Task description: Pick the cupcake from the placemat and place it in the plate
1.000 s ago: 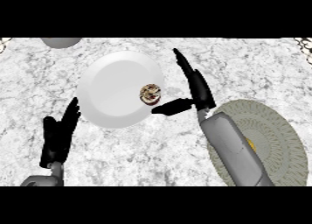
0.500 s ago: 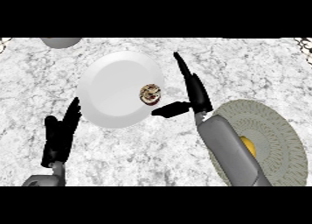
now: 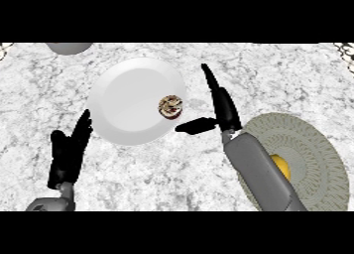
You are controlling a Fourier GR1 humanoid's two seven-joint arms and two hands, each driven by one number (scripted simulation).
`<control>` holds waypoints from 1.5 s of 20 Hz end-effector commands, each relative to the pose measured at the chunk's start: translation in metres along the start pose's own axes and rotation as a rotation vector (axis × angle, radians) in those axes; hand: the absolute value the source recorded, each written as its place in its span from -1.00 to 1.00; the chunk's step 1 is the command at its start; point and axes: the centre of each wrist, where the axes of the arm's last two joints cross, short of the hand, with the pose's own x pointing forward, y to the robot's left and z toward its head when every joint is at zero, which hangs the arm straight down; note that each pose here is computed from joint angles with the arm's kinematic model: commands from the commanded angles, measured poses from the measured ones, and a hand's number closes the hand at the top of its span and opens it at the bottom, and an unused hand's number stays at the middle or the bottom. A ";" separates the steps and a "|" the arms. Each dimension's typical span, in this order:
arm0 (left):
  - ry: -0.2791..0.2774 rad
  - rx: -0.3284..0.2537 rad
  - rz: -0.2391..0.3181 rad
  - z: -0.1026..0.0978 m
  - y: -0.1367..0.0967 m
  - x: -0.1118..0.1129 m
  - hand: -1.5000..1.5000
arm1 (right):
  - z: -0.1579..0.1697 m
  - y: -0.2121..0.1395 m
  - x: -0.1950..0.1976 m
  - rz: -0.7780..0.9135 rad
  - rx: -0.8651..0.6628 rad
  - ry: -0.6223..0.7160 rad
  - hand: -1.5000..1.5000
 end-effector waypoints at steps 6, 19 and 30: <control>0.024 0.010 -0.005 -0.004 0.008 -0.021 0.00 | 0.023 -0.025 -0.028 0.061 -0.020 0.049 -1.00; -0.009 0.011 0.002 0.007 0.000 0.015 0.00 | 0.022 -0.085 -0.068 0.047 -0.127 0.057 -1.00; -0.004 0.014 -0.005 0.019 -0.002 -0.008 0.00 | 0.030 -0.092 -0.075 0.093 -0.218 0.090 -1.00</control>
